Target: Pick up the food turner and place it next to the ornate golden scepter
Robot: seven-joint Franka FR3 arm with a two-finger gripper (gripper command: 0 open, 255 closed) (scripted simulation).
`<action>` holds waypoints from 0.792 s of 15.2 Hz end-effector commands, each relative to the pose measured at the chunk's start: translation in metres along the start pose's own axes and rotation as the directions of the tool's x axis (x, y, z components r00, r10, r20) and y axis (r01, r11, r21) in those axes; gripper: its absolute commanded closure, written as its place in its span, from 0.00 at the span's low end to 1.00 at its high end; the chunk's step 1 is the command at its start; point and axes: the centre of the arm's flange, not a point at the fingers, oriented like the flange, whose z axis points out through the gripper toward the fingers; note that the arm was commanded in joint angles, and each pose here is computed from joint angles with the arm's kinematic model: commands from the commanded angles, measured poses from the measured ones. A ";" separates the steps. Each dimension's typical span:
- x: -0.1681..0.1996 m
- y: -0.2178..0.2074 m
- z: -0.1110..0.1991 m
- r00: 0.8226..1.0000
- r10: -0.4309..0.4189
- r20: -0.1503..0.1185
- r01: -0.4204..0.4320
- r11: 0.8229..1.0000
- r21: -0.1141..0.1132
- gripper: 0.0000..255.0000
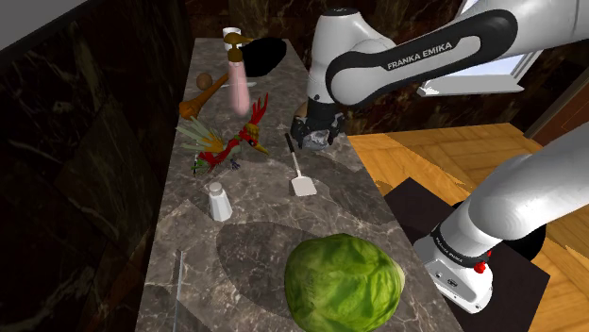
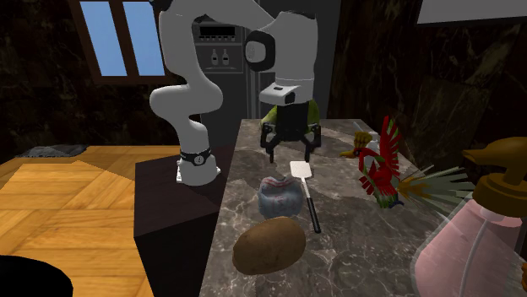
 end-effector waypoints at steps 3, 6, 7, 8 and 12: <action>0.015 -0.042 0.024 0.998 0.050 -0.029 -0.050 0.999 0.010 0.00; 0.017 -0.047 0.038 0.998 0.056 -0.033 -0.055 0.998 0.011 0.00; 0.018 -0.047 0.044 0.998 0.056 -0.033 -0.055 0.998 0.011 0.00; 0.018 -0.047 0.049 0.998 0.056 -0.033 -0.055 0.998 0.011 0.00; 0.018 -0.047 0.068 0.998 0.056 -0.033 -0.055 0.998 0.011 0.00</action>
